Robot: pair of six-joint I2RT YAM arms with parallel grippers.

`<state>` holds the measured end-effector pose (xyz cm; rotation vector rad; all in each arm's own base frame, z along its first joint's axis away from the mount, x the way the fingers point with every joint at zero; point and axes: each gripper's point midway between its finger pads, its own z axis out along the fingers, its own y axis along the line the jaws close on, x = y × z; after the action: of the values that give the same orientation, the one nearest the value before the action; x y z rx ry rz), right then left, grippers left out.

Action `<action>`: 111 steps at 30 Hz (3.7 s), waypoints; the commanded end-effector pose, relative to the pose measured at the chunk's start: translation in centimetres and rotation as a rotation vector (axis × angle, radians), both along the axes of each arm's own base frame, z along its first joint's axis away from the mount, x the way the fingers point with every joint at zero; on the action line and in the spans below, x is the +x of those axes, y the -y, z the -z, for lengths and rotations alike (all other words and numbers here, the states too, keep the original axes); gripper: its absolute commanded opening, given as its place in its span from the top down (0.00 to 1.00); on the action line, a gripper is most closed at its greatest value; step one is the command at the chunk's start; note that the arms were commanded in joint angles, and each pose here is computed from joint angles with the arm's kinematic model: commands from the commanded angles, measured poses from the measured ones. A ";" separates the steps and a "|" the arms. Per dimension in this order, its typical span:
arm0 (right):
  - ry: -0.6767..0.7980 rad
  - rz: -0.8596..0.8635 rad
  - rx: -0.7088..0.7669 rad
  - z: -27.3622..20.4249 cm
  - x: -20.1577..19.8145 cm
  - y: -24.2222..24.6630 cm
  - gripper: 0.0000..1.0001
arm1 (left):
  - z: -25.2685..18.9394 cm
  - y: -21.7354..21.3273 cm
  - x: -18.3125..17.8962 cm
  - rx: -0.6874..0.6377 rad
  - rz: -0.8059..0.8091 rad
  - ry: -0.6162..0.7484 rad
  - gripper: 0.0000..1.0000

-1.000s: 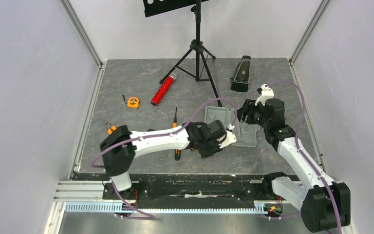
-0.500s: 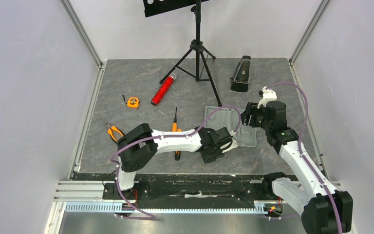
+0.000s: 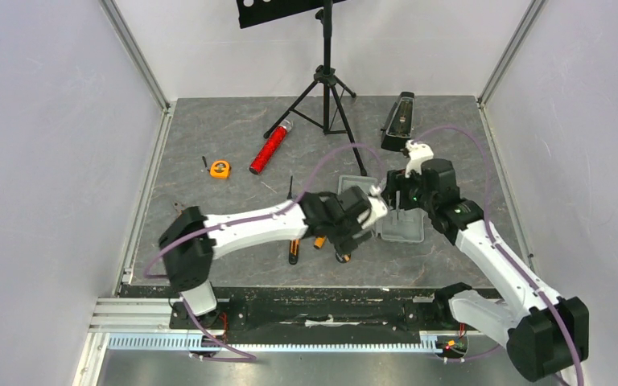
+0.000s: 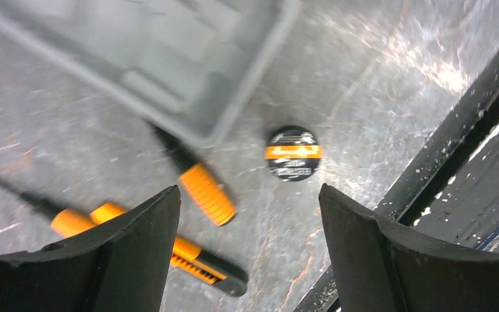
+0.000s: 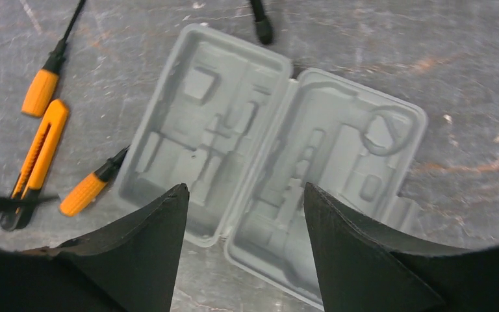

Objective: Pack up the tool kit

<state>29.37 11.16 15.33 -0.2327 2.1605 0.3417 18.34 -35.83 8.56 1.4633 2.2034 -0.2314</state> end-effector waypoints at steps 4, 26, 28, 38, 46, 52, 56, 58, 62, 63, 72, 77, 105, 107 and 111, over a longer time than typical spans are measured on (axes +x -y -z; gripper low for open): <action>-0.102 -0.171 -0.110 0.3 -1.8 -4.2 0.31 | -8.9 -6.8 7.1 -0.239 -0.386 0.109 0.13; -0.449 -0.636 -0.447 8.8 -12.1 -15.3 0.30 | -14.0 -30.2 13.2 -0.363 -1.120 0.535 0.00; -0.446 -0.621 -0.487 9.2 -11.5 -15.0 0.30 | -13.9 -30.4 13.2 -0.349 -1.120 0.542 0.00; -0.493 -0.638 -0.543 11.1 -11.4 -15.1 0.29 | -13.7 -30.6 13.3 -0.329 -1.119 0.550 0.00; -0.495 -0.632 -0.574 12.1 -11.1 -15.1 0.34 | -13.3 -30.6 13.4 -0.315 -1.117 0.543 0.01; -0.498 -0.638 -0.584 12.6 -11.3 -15.5 0.37 | -13.2 -30.5 13.4 -0.314 -1.115 0.539 0.01; -0.500 -0.640 -0.586 12.7 -11.3 -15.6 0.40 | -13.2 -30.5 13.4 -0.317 -1.112 0.537 0.01; -0.499 -0.641 -0.588 12.8 -11.3 -15.6 0.42 | -13.2 -30.4 13.4 -0.317 -1.109 0.535 0.02; -0.503 -0.641 -0.596 13.0 -11.3 -15.5 0.46 | -13.2 -30.4 13.4 -0.317 -1.108 0.534 0.02; -0.501 -0.640 -0.596 12.9 -11.3 -15.5 0.47 | -13.2 -30.4 13.4 -0.317 -1.108 0.534 0.02; -0.473 -0.672 -0.580 11.3 -11.0 -16.2 0.53 | -13.2 -30.4 13.4 -0.313 -1.105 0.535 0.02; -0.444 -0.670 -0.559 8.9 -10.0 -16.3 0.53 | -13.3 -30.5 13.3 -0.312 -1.105 0.538 0.02; -0.512 -0.007 -0.417 7.1 8.8 4.6 0.53 | -14.3 -29.8 12.8 -0.357 -1.069 0.561 0.02; -0.517 0.014 -0.414 7.7 9.3 5.3 0.53 | -14.3 -29.7 12.8 -0.355 -1.067 0.561 0.02; -0.541 0.046 -0.420 8.7 9.5 6.5 0.53 | -14.2 -29.7 12.8 -0.353 -1.064 0.559 0.02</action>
<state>36.67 5.43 5.91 -0.4060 2.8119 -0.0800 30.75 -6.04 21.77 0.0418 2.0528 0.1494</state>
